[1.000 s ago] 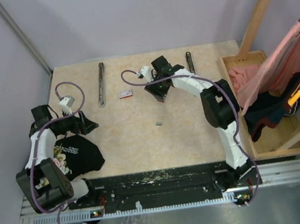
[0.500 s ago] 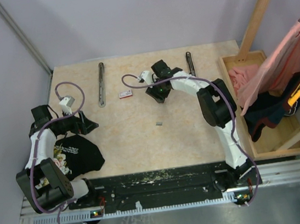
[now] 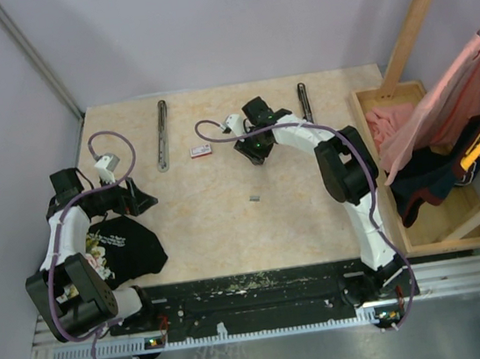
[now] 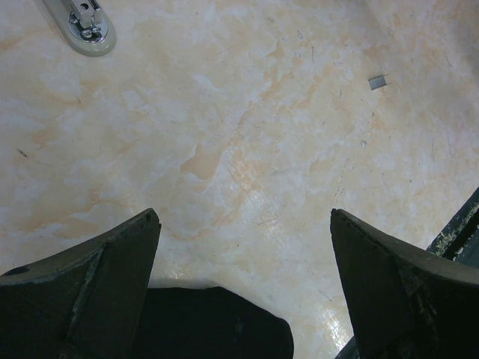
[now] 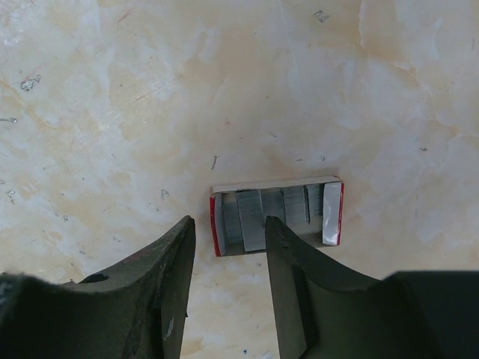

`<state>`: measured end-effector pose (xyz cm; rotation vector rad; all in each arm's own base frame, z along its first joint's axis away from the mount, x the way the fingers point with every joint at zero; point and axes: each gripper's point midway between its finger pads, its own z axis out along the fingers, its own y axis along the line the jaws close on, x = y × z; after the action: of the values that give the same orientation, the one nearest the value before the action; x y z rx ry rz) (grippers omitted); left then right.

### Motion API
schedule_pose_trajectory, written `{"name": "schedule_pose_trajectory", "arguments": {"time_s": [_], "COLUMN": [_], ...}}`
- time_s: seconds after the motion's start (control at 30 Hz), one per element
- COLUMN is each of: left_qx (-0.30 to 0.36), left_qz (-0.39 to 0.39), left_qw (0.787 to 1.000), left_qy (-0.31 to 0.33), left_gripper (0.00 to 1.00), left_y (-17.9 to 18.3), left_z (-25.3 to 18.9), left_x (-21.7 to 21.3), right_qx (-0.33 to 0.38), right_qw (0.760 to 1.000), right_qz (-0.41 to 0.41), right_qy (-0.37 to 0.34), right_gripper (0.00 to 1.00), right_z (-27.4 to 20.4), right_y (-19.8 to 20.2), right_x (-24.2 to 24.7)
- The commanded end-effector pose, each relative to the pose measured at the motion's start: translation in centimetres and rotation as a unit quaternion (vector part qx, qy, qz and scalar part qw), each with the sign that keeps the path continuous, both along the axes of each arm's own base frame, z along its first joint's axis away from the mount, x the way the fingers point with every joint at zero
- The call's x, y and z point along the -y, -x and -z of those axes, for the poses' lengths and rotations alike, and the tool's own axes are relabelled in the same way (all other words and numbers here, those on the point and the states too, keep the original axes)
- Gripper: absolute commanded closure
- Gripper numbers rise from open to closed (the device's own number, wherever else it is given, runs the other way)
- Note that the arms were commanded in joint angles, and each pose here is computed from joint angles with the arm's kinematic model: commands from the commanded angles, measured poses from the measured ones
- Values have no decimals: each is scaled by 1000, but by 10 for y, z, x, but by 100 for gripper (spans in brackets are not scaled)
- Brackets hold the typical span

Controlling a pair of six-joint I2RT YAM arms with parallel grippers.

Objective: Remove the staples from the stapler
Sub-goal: Adjust the staple in the staple box.

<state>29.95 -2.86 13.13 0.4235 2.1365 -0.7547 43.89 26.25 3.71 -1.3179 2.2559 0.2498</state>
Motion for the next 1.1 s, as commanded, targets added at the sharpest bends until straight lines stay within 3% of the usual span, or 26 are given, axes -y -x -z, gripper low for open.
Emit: {"name": "schedule_pose_trajectory", "arguments": {"time_s": [0.0,0.73,1.07], "left_qx": [19,19,20], "left_qz": [9,9,9], "left_qw": [1000,1000,1000], "left_qy": [0,1,1], "left_gripper": [0,0,0], "left_y": [-5,-4,-4], "left_z": [-10,-10,-11], "left_x": [-2,-1,-2], "right_qx": [10,-1,9], "right_qw": [1000,1000,1000], "right_qz": [3,4,5], "right_qy": [-8,1,3], "right_gripper": [57,55,64], "right_z": [-1,9,4], "right_y": [-6,-4,-7], "right_x": [-1,1,1]}}
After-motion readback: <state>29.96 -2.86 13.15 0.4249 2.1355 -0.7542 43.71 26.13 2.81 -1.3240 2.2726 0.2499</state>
